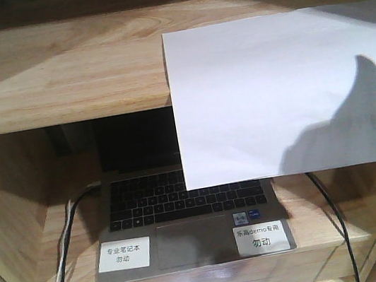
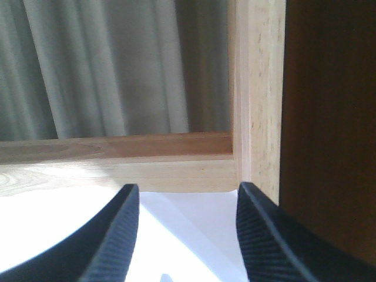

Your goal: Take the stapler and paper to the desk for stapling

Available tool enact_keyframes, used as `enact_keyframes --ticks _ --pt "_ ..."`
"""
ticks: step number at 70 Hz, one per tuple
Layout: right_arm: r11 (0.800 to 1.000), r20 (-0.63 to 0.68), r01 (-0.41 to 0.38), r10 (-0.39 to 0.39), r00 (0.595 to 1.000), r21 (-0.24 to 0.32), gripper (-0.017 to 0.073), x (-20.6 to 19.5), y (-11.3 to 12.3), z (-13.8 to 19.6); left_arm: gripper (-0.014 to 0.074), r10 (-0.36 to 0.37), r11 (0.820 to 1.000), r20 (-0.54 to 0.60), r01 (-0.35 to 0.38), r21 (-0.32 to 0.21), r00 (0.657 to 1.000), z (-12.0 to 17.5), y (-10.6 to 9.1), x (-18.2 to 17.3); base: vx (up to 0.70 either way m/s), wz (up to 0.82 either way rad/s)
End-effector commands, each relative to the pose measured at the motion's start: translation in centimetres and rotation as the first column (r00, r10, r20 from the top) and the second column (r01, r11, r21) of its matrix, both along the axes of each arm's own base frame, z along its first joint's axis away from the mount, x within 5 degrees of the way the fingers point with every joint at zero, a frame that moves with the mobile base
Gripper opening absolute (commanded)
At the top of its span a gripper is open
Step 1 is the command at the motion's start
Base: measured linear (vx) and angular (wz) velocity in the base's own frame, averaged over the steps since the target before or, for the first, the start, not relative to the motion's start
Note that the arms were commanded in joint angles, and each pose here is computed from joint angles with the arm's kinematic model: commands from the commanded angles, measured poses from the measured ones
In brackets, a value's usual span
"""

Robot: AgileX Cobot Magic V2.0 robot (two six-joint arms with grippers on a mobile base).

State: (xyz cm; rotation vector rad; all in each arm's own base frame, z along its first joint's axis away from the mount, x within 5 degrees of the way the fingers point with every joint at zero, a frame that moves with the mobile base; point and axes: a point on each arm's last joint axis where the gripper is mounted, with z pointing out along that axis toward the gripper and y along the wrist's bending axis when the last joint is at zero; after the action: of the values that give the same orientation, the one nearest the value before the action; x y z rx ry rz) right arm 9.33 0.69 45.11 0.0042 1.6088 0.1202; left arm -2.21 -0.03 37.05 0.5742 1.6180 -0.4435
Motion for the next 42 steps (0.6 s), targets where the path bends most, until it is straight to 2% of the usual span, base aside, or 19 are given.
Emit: enact_keyframes --ticks 1,35,42 --pt "1.0 0.09 0.012 -0.012 0.996 -0.002 0.0356 -0.09 -0.11 1.44 -0.0006 0.003 0.997 0.095 0.005 -0.083 0.995 1.75 -0.01 0.05 0.0 0.0" --pt "1.0 0.09 0.011 -0.011 0.996 0.002 0.0358 -0.09 -0.1 1.44 -0.0006 0.003 0.997 0.095 0.005 -0.083 0.995 1.75 -0.01 0.05 0.0 0.0" --pt "1.0 0.089 0.009 -0.011 0.996 0.014 0.0406 -0.09 -0.09 1.44 -0.0006 0.003 0.997 0.095 0.005 -0.083 0.995 1.75 -0.01 0.05 0.0 0.0"
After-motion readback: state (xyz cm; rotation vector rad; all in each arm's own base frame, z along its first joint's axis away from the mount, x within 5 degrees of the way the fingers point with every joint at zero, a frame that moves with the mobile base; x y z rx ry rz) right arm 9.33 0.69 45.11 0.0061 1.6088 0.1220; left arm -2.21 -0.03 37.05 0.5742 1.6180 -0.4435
